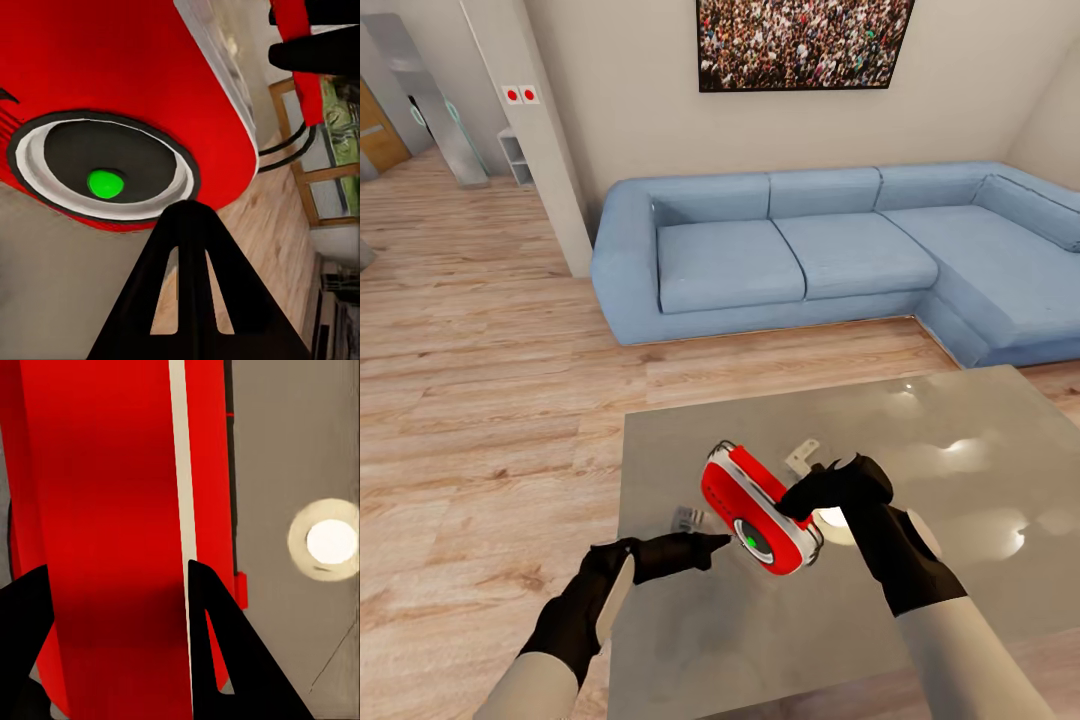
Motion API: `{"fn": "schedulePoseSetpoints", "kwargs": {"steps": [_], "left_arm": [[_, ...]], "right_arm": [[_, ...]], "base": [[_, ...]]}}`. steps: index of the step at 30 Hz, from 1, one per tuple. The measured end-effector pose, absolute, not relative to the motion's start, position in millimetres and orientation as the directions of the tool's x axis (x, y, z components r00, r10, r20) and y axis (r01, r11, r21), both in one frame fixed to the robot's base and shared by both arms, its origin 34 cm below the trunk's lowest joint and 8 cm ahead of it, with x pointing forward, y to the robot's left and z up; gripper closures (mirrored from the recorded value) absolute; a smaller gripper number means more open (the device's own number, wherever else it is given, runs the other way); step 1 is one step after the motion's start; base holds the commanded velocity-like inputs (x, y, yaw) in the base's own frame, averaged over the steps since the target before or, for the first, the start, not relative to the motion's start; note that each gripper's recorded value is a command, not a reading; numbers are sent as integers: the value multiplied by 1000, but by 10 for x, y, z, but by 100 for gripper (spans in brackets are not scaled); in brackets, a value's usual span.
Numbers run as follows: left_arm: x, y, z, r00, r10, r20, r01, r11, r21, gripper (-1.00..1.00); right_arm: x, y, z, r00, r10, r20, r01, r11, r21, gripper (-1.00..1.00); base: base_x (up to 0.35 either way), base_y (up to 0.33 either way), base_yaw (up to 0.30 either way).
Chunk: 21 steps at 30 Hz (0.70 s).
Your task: Turn on the radio receiver that's on the table in the living room.
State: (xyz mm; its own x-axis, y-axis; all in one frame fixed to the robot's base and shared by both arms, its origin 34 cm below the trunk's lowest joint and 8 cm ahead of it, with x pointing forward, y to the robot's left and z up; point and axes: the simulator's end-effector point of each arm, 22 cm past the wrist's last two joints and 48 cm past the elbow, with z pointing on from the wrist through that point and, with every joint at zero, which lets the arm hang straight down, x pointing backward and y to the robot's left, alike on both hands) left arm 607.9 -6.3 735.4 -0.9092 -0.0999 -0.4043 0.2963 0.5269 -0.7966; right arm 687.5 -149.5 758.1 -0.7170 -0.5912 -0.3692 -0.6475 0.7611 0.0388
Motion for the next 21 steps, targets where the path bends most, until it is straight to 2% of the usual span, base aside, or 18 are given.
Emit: {"fn": "schedulePoseSetpoints", "kwargs": {"steps": [5,12,21], "left_arm": [[6229,104,7502,-892,-88,-443,333,536,-776,100],[6184,265,7626,-888,-63,-455,371,484,-792,100],[6165,618,7507,-892,-41,-451,367,519,-772,100]], "right_arm": [[6934,-1728,7598,-729,-580,-364,-626,780,11,100],[7060,-1912,7764,-717,-578,-388,-614,788,-39,100],[7169,-2375,7839,-759,-516,-397,-536,841,-68,100]], "base": [[0,0,0],[0,0,0],[0,0,0]]}}
